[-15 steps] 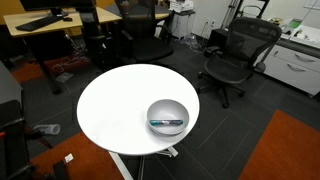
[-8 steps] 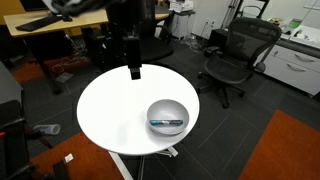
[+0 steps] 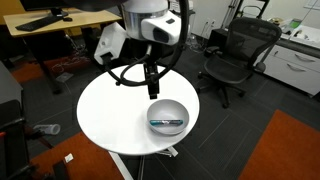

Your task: Take the blue marker out of the grey bowl

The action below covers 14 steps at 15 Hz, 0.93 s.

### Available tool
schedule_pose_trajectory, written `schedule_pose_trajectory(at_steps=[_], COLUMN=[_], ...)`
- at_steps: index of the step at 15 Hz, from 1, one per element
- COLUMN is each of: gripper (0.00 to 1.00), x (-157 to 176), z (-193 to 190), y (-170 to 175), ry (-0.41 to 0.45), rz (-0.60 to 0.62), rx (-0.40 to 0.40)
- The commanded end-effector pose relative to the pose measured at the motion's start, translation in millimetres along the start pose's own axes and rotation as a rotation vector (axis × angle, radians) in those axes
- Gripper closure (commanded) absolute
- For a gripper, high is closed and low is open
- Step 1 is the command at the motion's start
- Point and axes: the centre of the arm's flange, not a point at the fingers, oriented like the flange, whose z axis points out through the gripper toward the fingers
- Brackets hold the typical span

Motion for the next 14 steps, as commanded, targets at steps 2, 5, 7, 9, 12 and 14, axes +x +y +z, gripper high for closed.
schedule_pose_trajectory(at_steps=[2,5,7,9,12,14], gripper=[0.00,0.00,0.00,0.00,0.00,0.00], x=[24,34,40,47,56,61], z=[38,65,82,96,115,126], y=[1,4,6,9,12,12], ry=[0.021,0.036,0.041,0.044,0.030,0.019], rz=[0.022,0.037,0.042,0.047,0.072,0.080], rx=[-0.011,-0.023,-0.022,-0.016,-0.009,-0.004])
